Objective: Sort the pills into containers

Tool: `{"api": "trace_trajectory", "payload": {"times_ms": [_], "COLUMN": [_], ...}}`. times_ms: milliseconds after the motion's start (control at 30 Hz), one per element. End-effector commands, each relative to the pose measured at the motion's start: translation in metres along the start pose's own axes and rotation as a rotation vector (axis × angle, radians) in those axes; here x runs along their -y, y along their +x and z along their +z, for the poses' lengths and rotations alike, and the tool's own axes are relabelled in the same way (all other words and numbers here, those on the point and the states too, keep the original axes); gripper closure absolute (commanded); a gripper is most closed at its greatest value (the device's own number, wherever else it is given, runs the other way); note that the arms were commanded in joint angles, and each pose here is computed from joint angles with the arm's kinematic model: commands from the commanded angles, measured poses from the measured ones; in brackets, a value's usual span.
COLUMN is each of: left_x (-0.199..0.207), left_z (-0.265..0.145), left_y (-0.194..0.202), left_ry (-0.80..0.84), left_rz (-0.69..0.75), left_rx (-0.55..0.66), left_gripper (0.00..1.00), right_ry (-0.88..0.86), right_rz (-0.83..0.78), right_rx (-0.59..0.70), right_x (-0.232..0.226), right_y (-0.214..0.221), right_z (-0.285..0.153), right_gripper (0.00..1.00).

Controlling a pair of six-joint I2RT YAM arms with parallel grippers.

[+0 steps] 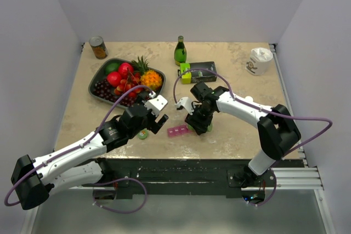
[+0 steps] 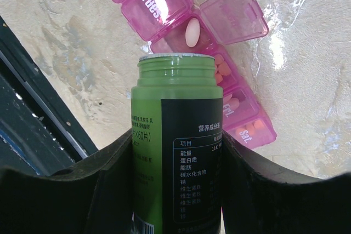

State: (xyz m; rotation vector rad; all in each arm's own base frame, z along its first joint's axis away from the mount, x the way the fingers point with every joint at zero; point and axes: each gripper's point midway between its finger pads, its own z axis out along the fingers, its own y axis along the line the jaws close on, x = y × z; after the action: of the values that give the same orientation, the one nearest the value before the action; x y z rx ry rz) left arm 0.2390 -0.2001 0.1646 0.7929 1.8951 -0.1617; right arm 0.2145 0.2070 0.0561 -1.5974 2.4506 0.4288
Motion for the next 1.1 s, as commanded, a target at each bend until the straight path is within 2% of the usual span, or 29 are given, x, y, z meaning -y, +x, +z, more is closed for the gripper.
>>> {"api": "trace_trajectory", "payload": {"times_ms": [0, 1067], "left_x": [-0.0022, -0.0026], "left_z": [-0.0027, -0.0041], "left_y": [-0.0071, -0.0084], "left_ry": [-0.001, 0.0], "left_rz": [0.019, 0.019], "left_rx": [0.026, 0.032], "left_gripper": [0.05, 0.05], "right_ry": [0.016, 0.014], "right_rz": [0.001, 0.013], "right_rx": [0.007, -0.039], "right_x": [0.0015, 0.0007], "right_y": [-0.0106, -0.007], "right_z": [-0.0059, -0.0038], "right_gripper": [1.0, 1.0]}}
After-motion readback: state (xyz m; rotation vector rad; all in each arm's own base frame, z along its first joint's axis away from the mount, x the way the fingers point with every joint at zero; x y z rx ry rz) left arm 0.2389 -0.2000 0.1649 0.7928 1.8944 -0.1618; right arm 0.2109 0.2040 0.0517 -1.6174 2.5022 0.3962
